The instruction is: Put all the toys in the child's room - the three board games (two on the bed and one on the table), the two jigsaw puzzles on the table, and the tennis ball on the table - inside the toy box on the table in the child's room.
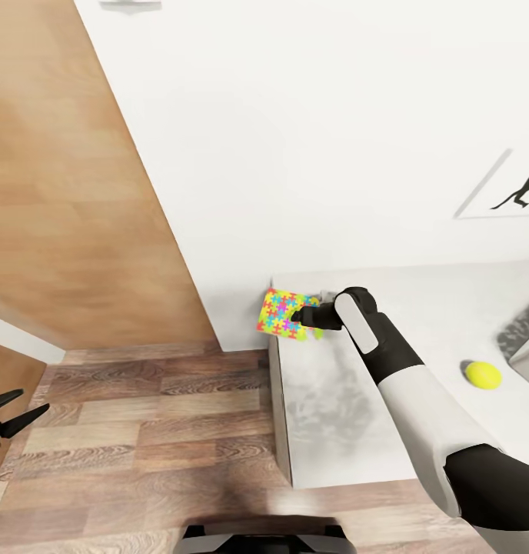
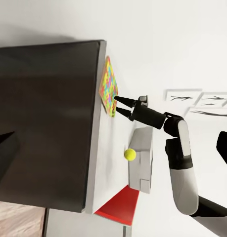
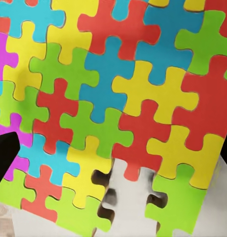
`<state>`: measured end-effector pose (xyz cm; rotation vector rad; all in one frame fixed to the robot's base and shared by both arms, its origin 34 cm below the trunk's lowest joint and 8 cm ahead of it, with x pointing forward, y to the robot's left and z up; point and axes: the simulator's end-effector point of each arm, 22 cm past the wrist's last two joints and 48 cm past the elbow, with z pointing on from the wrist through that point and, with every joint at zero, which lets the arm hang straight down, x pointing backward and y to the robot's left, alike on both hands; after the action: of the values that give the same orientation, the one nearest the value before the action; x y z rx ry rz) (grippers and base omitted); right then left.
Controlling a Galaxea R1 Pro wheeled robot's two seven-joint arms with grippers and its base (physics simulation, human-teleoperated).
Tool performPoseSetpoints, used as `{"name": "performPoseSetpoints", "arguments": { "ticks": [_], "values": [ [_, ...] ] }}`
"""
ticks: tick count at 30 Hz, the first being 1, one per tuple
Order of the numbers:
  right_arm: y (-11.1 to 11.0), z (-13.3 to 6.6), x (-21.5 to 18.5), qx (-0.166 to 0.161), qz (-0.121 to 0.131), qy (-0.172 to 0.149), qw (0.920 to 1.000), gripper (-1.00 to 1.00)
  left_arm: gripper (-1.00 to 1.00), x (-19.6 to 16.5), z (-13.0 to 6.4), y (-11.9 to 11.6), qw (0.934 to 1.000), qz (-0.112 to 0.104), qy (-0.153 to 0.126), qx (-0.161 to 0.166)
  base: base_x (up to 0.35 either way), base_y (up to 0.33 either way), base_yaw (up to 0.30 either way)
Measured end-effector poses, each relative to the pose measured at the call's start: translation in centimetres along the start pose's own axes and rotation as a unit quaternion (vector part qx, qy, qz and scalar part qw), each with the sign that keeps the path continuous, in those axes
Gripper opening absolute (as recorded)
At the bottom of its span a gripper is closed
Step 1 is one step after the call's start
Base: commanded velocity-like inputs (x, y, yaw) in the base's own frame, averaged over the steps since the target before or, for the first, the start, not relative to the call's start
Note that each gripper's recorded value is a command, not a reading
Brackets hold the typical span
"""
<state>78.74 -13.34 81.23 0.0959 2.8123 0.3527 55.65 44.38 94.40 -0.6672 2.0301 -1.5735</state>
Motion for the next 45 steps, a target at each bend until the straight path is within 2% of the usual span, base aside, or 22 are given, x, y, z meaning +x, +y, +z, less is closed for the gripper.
{"name": "performPoseSetpoints", "arguments": {
  "ticks": [34, 39, 45],
  "values": [
    [-0.2, -0.2, -0.5, 0.002, -0.001, -0.003, 1.0, 1.0, 1.0, 0.0, 0.0, 0.0, 1.0, 0.0, 0.0, 0.0, 0.0, 0.019, 0.0],
    [-0.2, -0.6, -0.9, 0.003, -0.003, -0.008, 1.0, 1.0, 1.0, 0.0, 0.0, -0.1, 1.0, 0.001, 0.0, 0.001, 0.0, 0.0, 0.0],
    [0.4, -2.0, -2.2, -0.003, -0.01, -0.027, 0.9996, 1.0, 1.0, -0.1, -0.1, -0.5, 1.0, 0.004, -0.001, 0.003, 0.0, 0.0, 0.0]
  ]
}}
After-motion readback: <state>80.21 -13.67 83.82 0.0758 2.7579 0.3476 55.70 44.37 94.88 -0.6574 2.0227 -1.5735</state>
